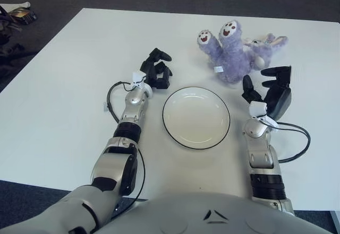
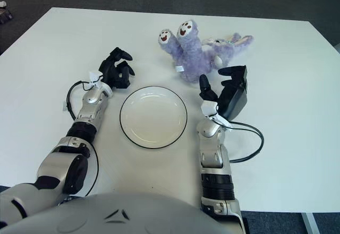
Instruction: Put the doll into the plate.
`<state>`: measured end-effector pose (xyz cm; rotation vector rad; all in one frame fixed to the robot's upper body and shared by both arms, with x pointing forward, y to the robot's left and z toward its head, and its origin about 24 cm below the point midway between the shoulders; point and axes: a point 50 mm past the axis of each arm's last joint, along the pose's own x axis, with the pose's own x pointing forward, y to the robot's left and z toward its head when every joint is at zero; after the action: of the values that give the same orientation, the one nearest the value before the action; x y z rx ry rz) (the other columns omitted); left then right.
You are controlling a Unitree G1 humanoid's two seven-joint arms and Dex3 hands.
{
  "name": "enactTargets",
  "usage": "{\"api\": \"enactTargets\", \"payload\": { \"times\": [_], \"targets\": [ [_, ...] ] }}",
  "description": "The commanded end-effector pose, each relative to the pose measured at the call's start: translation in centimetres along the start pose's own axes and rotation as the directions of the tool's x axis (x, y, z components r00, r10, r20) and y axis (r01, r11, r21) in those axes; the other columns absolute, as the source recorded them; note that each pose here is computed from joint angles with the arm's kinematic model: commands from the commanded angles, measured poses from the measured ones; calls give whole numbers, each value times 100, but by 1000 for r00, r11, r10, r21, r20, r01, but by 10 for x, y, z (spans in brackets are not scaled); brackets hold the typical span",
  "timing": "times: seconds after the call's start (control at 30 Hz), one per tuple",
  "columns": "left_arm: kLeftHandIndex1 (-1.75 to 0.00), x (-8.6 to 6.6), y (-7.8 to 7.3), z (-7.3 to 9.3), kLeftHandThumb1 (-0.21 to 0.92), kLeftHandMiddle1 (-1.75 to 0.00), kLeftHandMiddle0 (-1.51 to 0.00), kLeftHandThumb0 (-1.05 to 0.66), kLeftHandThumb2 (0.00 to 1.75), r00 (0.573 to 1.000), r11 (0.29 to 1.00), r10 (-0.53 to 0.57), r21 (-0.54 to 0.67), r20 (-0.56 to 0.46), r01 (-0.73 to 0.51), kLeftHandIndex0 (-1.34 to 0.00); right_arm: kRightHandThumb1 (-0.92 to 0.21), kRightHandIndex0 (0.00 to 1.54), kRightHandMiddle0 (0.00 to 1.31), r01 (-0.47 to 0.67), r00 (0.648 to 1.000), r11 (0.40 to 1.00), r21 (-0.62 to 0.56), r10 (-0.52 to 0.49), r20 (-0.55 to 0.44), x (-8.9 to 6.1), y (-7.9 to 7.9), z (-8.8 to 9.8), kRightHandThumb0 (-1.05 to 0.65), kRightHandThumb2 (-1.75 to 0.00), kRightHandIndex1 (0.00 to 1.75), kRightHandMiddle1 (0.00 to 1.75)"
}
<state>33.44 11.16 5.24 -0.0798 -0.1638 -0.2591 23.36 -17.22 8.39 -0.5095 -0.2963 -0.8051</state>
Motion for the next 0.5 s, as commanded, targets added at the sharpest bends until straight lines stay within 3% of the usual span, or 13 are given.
{"api": "enactTargets", "payload": {
  "times": [0.0,0.07,0.17,0.37,0.47],
  "targets": [
    [-164,-21,3,-29,28,-175,-68,-2,134,992,999,28,-27,-120,-31,-43,-79,7,22,-13,999,996,-92,9,-42,-22,-5,-19,-40,-62,149,167],
    [-164,-21,3,-29,28,-175,-68,-2,135,993,999,27,-27,-118,-30,-44,-66,6,9,-3,1000,994,-110,0,-28,-22,-6,-18,-54,-71,139,153],
    [-164,-21,3,-29,28,-175,-68,-2,135,993,999,25,-26,-118,-29,-44,-56,5,3,-2,1000,989,-146,0,-14,-22,-8,-16,-60,-77,116,133],
    [-164,-20,1,-29,27,-175,-69,-2,136,992,1000,23,-12,-123,-25,-44,-43,1,0,-18,1000,972,-235,23,19,-13,-13,1,-59,-85,76,104],
    [-164,-20,1,-30,27,-175,-69,-2,136,992,1000,21,-8,-125,-22,-44,-36,1,0,-19,999,964,-265,30,39,-9,-15,10,-57,-90,66,95]
  ]
}}
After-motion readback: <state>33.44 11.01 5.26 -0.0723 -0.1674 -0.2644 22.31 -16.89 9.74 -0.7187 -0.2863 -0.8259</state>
